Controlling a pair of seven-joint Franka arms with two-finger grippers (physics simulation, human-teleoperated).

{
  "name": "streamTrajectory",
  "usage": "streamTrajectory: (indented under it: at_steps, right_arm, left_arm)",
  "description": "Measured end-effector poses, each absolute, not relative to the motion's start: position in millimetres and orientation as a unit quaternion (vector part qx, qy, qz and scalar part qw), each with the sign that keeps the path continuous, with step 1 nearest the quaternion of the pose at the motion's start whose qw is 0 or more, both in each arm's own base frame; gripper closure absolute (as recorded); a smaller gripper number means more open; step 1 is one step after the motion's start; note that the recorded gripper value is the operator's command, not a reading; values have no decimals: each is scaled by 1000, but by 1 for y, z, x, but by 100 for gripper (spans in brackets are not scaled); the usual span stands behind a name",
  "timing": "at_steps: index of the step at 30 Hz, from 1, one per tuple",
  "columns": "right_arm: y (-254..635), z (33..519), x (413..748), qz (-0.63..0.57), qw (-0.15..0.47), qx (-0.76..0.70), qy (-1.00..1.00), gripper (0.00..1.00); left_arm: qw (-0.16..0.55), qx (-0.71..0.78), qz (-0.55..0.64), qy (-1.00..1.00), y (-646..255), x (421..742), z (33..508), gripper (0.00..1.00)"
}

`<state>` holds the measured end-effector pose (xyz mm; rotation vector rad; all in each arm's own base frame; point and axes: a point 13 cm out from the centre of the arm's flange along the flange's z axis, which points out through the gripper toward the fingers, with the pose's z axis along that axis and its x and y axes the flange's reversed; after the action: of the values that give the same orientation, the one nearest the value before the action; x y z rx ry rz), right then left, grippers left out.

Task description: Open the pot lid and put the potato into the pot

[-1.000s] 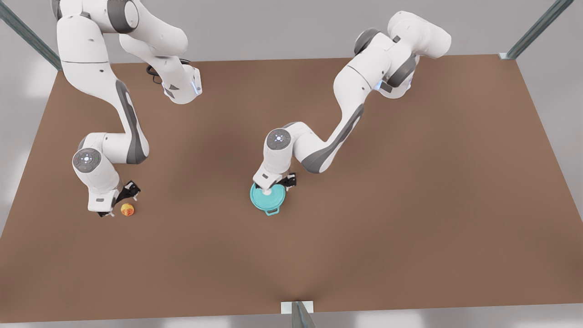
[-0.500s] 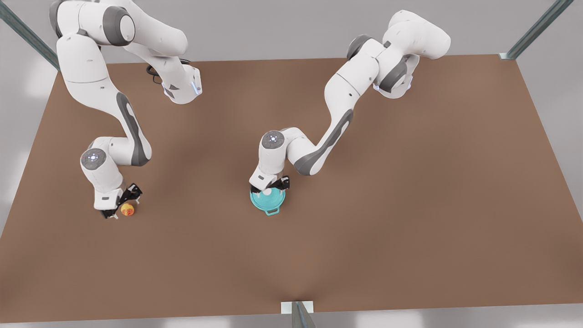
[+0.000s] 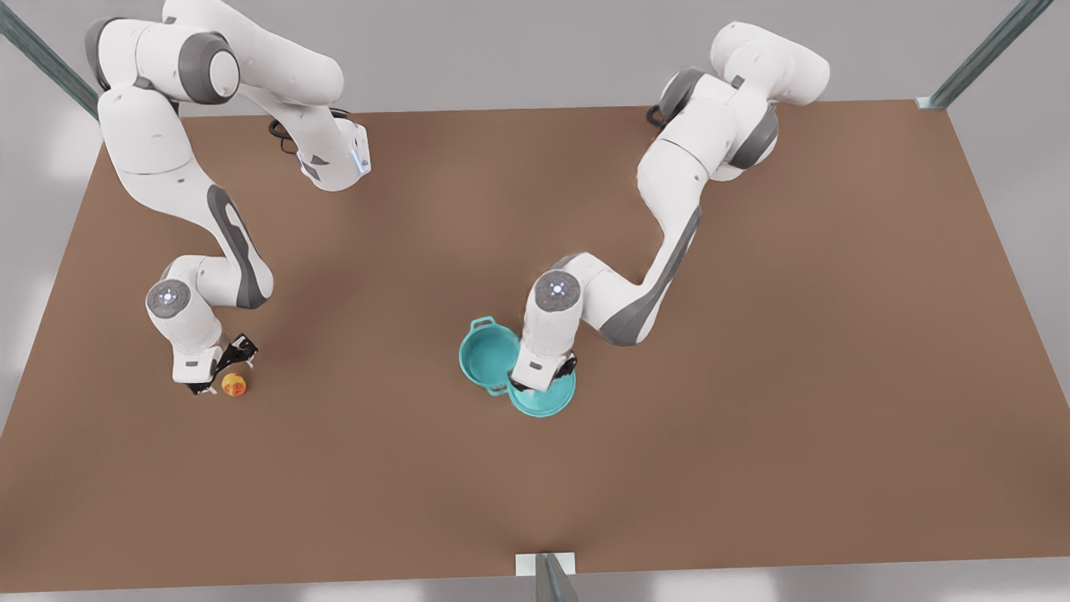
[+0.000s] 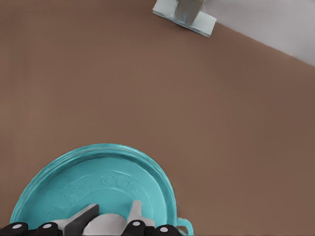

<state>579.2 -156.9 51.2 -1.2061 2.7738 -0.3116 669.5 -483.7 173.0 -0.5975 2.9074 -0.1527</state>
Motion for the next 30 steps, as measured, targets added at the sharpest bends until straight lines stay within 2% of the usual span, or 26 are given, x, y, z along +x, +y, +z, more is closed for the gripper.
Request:
streamTrajectory:
  at_steps: [2, 4, 5, 6, 7, 10, 12, 13, 14, 16, 18, 21, 23, 26, 30]
  right_arm:
    - [-159, 45, 577, -100, 47, -396, 912, 0]
    - [-160, 41, 576, -98, 45, -396, 912, 0]
    - [-159, 40, 576, -98, 44, -397, 912, 0]
    - [-159, 40, 576, -97, 44, -398, 911, 4]
    - [-158, 39, 576, -97, 44, -399, 911, 4]
    - [-157, 36, 577, -96, 43, -401, 910, 8]
    - [-156, 36, 578, -96, 44, -401, 910, 11]
    - [-155, 36, 578, -95, 44, -402, 909, 12]
    - [-155, 36, 579, -95, 45, -403, 909, 15]
    - [-154, 36, 579, -95, 45, -404, 909, 16]
    - [-154, 35, 579, -95, 44, -404, 909, 17]
    - [-154, 35, 579, -94, 44, -405, 908, 20]
    - [-154, 35, 579, -94, 44, -406, 908, 24]
    - [-154, 34, 578, -94, 44, -407, 908, 25]
    - [-153, 33, 578, -94, 43, -408, 907, 33]
  left_arm:
    - [63, -239, -30, 968, -387, 718, 137, 67]
    - [41, -260, -20, 965, -311, 744, 87, 67]
    - [35, -261, -22, 964, -291, 749, 72, 16]
    - [29, -260, -31, 965, -280, 753, 66, 0]
    - [26, -258, -43, 965, -273, 759, 70, 0]
    - [33, -241, -59, 968, -232, 784, 133, 0]
    - [40, -232, -44, 971, -170, 791, 208, 0]
    - [47, -232, -42, 971, -136, 783, 278, 0]
    - [40, -233, -37, 971, -103, 752, 335, 0]
    - [26, -232, -31, 972, -56, 692, 402, 0]
    - [4, -225, -34, 974, -30, 663, 419, 0]
    - [-28, -202, -37, 978, -14, 642, 419, 0]
    - [-44, -179, -37, 982, -15, 633, 418, 0]
    - [-59, -149, -41, 986, -17, 627, 416, 0]
    - [-70, -116, -43, 990, -19, 621, 414, 0]
